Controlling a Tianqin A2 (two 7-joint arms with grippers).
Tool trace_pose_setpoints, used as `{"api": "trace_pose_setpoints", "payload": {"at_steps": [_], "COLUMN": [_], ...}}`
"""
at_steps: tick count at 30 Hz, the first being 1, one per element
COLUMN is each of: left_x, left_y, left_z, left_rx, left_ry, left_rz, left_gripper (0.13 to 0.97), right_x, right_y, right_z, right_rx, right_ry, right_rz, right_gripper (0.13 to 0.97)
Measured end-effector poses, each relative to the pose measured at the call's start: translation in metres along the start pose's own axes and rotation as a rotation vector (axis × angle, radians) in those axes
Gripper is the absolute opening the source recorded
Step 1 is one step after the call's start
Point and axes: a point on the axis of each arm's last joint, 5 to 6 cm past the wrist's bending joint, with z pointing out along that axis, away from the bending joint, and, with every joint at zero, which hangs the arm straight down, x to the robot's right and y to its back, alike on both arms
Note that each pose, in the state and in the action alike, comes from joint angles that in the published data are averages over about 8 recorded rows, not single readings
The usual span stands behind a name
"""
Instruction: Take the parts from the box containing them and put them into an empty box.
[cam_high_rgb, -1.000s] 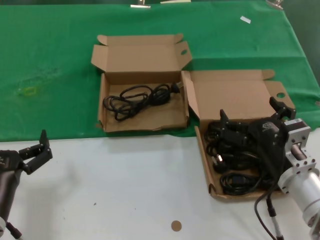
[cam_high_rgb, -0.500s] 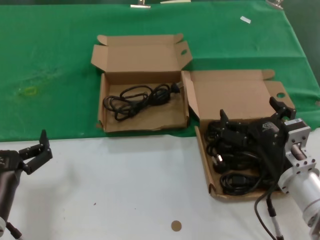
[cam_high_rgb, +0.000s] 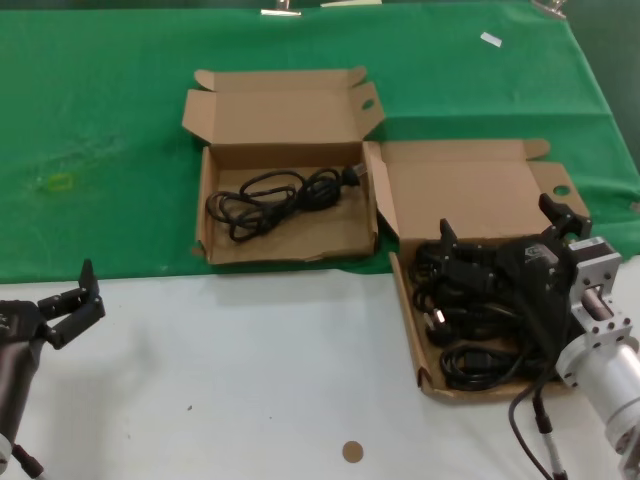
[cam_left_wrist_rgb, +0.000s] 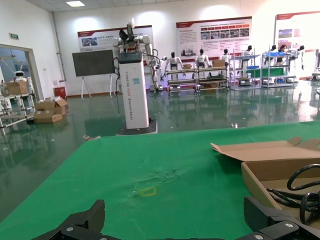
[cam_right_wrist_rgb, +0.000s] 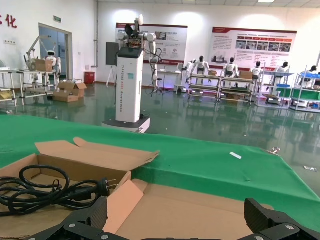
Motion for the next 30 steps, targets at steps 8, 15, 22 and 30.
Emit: {"api": "trace_pose_setpoints", "payload": {"at_steps": [8,15,22,30], "left_x": [0.0000,0.0000,0.0000,0.0000], "left_y": [0.0000,0.0000,0.0000,0.0000], "left_z": [0.0000,0.0000,0.0000,0.0000], "left_rx": [0.000,0.000,0.000,0.000], "left_ry": [0.000,0.000,0.000,0.000], "left_rz": [0.000,0.000,0.000,0.000], "left_gripper": [0.966,0.966,0.966,0.966], "right_x": [0.0000,0.0000,0.0000,0.0000], "right_y": [0.0000,0.0000,0.0000,0.0000], "right_z": [0.0000,0.0000,0.0000,0.0000], "right_rx": [0.000,0.000,0.000,0.000], "right_ry": [0.000,0.000,0.000,0.000], "right_rz": [0.000,0.000,0.000,0.000], "right_gripper": [0.966,0.966,0.966,0.966]}}
